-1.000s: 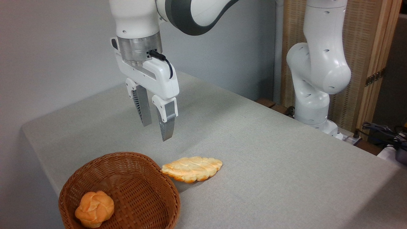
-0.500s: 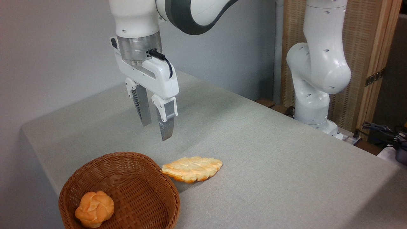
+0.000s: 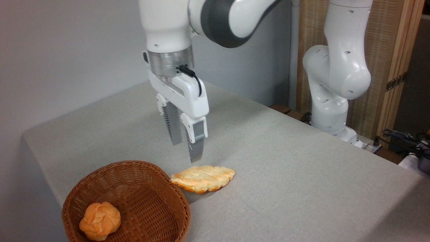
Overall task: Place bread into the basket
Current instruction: 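Lower the open gripper down onto the long golden bread roll, then close the gripper on the middle of the bread roll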
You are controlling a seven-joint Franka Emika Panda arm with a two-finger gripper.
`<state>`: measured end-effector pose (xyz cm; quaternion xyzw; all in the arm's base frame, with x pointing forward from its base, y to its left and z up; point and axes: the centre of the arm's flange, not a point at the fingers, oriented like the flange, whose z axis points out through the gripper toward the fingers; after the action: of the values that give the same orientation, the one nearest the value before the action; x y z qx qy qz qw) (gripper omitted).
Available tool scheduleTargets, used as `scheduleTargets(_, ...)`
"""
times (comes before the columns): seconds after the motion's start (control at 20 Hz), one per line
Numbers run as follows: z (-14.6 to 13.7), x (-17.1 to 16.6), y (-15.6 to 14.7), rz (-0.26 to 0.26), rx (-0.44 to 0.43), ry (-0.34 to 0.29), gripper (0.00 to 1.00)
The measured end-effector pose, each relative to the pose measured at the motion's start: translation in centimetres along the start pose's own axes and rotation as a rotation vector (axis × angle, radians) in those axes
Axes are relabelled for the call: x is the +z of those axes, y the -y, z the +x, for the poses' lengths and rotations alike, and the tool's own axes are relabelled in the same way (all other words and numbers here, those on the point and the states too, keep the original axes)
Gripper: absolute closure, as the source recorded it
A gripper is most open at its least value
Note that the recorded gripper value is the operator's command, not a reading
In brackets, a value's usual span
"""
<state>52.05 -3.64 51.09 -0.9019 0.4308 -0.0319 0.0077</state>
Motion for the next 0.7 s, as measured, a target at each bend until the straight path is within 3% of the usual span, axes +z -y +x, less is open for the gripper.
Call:
scheduleTargets(0.25, -2.4, 3.8, 0.7, 0.017, 0.044, 0.000, 0.00)
scheduleTargets(0.7, -1.0, 7.3, -0.4, 0.009, 0.077, 0.025, 0.00)
